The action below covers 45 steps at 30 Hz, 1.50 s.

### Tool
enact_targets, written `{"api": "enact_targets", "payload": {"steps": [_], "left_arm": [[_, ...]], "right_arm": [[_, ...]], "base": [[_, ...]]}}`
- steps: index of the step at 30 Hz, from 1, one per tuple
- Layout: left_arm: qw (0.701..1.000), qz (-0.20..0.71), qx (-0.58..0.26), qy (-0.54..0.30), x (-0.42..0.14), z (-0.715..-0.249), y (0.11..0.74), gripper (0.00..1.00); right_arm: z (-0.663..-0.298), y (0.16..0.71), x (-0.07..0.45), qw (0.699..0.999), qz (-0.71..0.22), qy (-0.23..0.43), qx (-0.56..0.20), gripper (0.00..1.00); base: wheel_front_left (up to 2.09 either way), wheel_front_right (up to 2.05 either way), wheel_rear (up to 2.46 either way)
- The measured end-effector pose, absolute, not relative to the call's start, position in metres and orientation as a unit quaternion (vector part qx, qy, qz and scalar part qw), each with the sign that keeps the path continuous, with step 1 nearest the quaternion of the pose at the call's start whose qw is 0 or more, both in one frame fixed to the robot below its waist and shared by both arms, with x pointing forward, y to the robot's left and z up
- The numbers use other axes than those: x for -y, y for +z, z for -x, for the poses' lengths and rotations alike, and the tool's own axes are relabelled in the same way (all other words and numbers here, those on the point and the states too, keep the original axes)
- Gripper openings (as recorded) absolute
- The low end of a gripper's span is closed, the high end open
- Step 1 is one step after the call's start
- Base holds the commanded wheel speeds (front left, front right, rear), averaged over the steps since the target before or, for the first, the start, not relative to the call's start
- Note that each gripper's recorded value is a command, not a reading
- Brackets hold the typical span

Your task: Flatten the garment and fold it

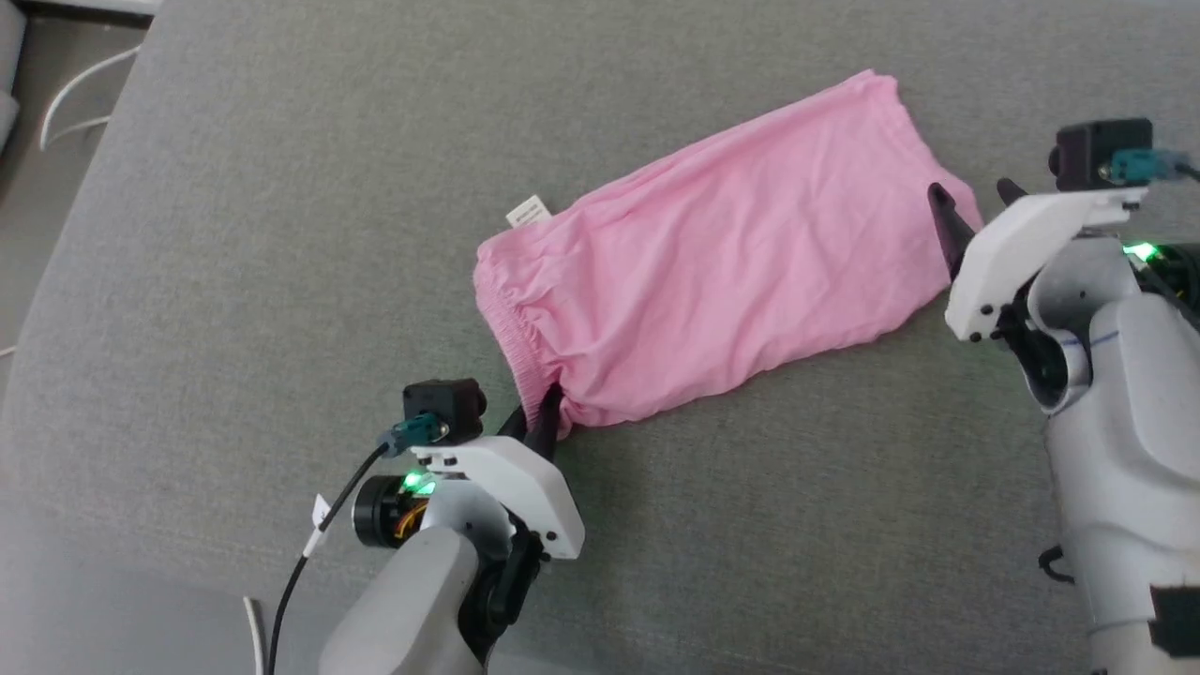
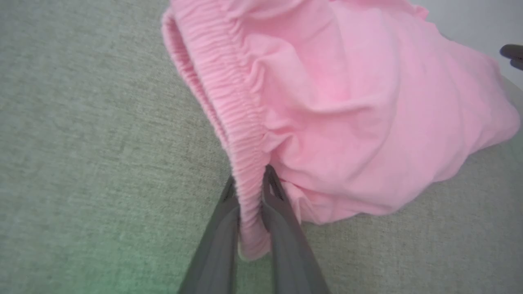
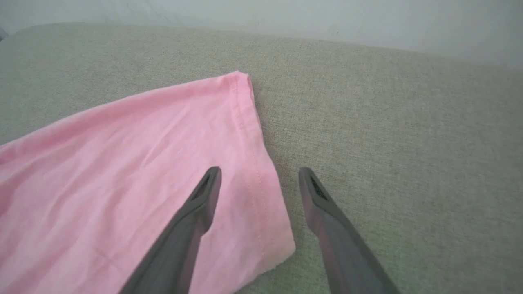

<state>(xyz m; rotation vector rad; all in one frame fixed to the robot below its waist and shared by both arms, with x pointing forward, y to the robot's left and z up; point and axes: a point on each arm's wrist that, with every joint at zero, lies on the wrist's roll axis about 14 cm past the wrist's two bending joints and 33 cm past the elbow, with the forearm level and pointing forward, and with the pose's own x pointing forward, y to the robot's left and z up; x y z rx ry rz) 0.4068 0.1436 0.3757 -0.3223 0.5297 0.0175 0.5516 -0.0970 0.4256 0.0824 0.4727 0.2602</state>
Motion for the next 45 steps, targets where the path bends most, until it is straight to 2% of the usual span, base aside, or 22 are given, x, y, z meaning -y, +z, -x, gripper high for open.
{"api": "enact_targets", "payload": {"steps": [6,10,11,14,19,27,37,45], "left_arm": [[0.953,0.160,-0.255,0.009,-0.145,-0.412,0.375,0.00],[0.954,0.163,-0.252,0.011,-0.145,-0.414,0.373,0.00],[0.954,0.163,-0.252,0.011,-0.146,-0.414,0.373,0.00],[0.954,0.165,-0.250,0.013,-0.145,-0.415,0.373,0.00],[0.954,0.167,-0.250,0.012,-0.145,-0.415,0.374,0.00],[0.956,0.154,-0.250,-0.002,-0.144,-0.413,0.380,0.00],[0.953,0.135,-0.269,-0.044,-0.129,-0.404,0.385,0.00],[0.938,0.123,-0.311,-0.093,-0.112,-0.393,0.384,0.00]], "right_arm": [[-0.556,0.386,0.086,0.930,-0.018,0.132,-0.342,1.00],[-0.559,0.377,0.077,0.912,0.002,0.142,-0.386,1.00],[-0.560,0.377,0.075,0.908,0.006,0.143,-0.393,0.47],[-0.560,0.377,0.072,0.902,0.013,0.148,-0.405,0.00],[-0.557,0.386,0.073,0.906,0.018,0.152,-0.395,0.00],[-0.541,0.418,0.104,0.930,0.038,0.139,-0.337,0.00],[-0.456,0.430,0.150,0.936,-0.006,0.085,-0.342,0.00],[-0.416,0.412,0.174,0.933,-0.036,0.046,-0.354,0.00]], "base": [[0.00,0.00,0.00],[0.00,0.00,0.00],[0.00,0.00,0.00],[0.00,0.00,0.00],[0.00,0.00,0.00],[0.00,0.00,0.00],[0.00,0.00,0.00],[0.00,0.00,0.00]]}}
